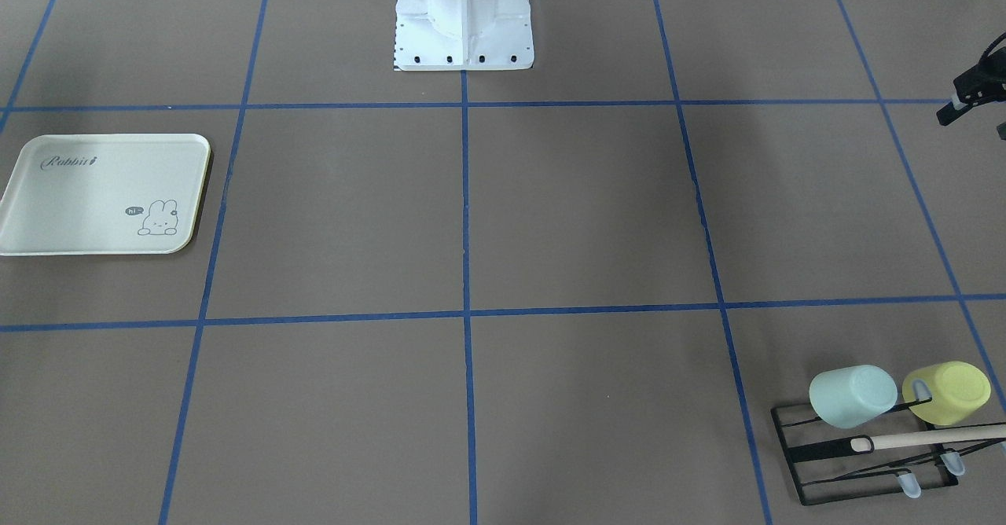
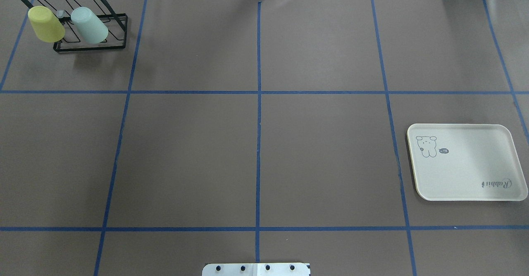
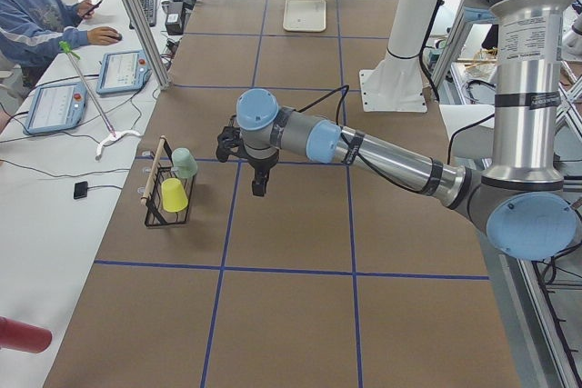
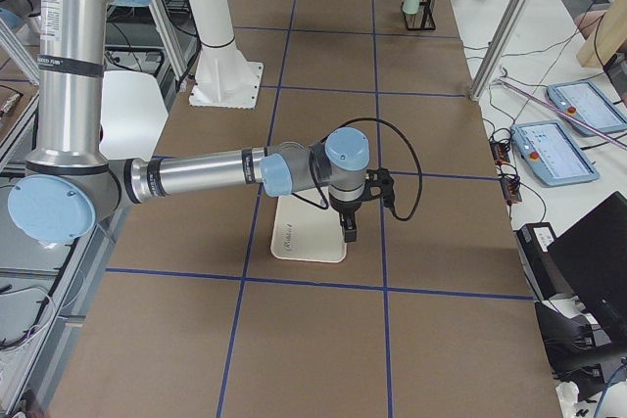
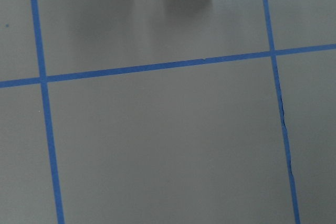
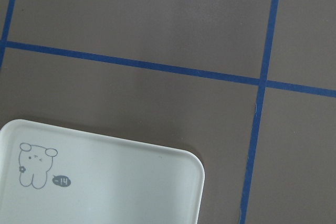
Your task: Left arm grabs green cup and hands to right arm on tray
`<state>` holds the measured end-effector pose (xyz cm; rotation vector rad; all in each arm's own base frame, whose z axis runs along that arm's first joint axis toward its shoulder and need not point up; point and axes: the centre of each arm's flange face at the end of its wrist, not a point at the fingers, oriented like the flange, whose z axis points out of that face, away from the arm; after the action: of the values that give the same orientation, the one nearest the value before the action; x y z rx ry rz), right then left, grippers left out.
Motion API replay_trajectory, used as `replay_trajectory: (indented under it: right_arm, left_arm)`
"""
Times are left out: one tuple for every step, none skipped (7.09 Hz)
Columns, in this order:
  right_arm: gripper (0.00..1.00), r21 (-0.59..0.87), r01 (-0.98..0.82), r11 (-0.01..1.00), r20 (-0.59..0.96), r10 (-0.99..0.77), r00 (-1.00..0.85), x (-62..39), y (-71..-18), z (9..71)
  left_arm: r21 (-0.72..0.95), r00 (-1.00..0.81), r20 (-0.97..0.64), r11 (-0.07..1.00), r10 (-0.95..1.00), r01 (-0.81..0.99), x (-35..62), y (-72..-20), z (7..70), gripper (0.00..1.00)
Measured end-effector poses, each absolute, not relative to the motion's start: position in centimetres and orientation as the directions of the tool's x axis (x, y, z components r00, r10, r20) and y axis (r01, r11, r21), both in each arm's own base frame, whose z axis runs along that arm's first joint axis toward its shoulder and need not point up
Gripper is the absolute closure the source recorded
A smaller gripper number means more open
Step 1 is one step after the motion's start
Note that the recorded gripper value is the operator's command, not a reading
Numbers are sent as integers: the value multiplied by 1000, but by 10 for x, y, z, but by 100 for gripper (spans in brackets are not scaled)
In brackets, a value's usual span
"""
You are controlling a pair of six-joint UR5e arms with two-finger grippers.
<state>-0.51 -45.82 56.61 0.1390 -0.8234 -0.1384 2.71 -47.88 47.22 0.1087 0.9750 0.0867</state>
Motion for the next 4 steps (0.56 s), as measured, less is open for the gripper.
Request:
replay_trajectory:
  right_arm:
    - [0, 197, 74, 978, 719, -195, 667, -9, -458, 567]
    - [0, 214, 80, 974, 720, -212, 661, -11, -458, 573]
    - [0, 227, 85, 970, 720, -226, 656, -14, -458, 579]
    - [0, 228, 89, 969, 721, -230, 653, -18, -458, 583]
  left_arm:
    - [110, 571, -816, 994, 87, 5, 51, -504, 447, 1]
    - [109, 608, -791, 994, 74, 21, 78, -528, 429, 1]
    - [118, 640, -764, 993, 76, 24, 104, -556, 418, 1]
    - [120, 655, -752, 993, 78, 20, 126, -588, 407, 1]
